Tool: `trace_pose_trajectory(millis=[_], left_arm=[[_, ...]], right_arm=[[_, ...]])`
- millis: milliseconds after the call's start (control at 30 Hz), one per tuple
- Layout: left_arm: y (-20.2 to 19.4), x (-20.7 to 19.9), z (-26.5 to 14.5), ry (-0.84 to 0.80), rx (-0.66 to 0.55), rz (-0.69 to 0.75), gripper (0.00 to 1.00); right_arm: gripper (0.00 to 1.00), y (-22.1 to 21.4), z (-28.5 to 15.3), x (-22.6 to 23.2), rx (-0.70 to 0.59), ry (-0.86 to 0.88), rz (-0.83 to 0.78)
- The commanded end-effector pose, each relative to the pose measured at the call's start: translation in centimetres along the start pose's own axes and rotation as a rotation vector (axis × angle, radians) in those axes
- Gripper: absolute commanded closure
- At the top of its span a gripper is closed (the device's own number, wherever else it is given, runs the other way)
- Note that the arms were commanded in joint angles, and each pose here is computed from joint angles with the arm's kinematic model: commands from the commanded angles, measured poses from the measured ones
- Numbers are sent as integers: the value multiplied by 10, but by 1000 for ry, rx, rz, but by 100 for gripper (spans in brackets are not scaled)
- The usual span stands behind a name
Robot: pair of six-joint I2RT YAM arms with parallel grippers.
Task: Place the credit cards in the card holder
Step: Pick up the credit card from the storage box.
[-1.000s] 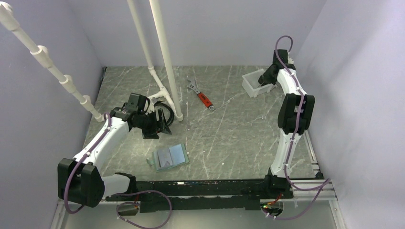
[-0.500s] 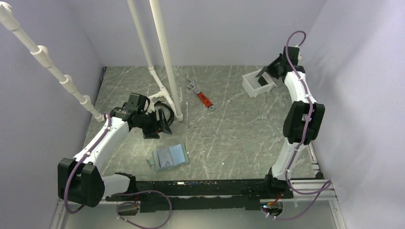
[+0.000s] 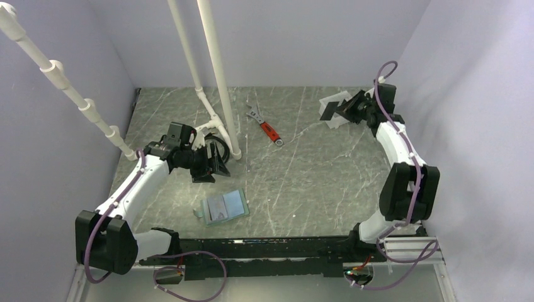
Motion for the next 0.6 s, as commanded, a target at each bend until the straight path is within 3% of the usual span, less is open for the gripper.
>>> trace_pose_trajectory(millis=[0, 100, 400, 433, 467, 567], left_arm=[[0, -23, -8, -140, -7, 23, 26], [-5, -12, -4, -98, 2, -17, 26], [-31, 67, 4, 334, -30, -338, 19], [-35, 72, 6, 360, -24, -366, 14], [-39, 78, 8, 389, -24, -399, 2], [-49, 95, 14, 457, -31, -466, 0]], right_arm=[[100, -60, -28, 42, 128, 200, -165], [100, -126, -39, 48, 265, 275, -236], [100, -288, -68, 60, 662, 489, -382], [100, -298, -68, 66, 689, 529, -389], [100, -312, -68, 67, 734, 547, -389], [100, -343, -68, 75, 818, 606, -409]])
Point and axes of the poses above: each gripper's point midway between its finger pads, its own z axis out along the fingers, its own x axis along the line the jaws close on, y = z × x, the point moved 1 cm from there along -z, back along the fingers, and after that the axes turned 4 degrees about z, right-handed, at the moved point
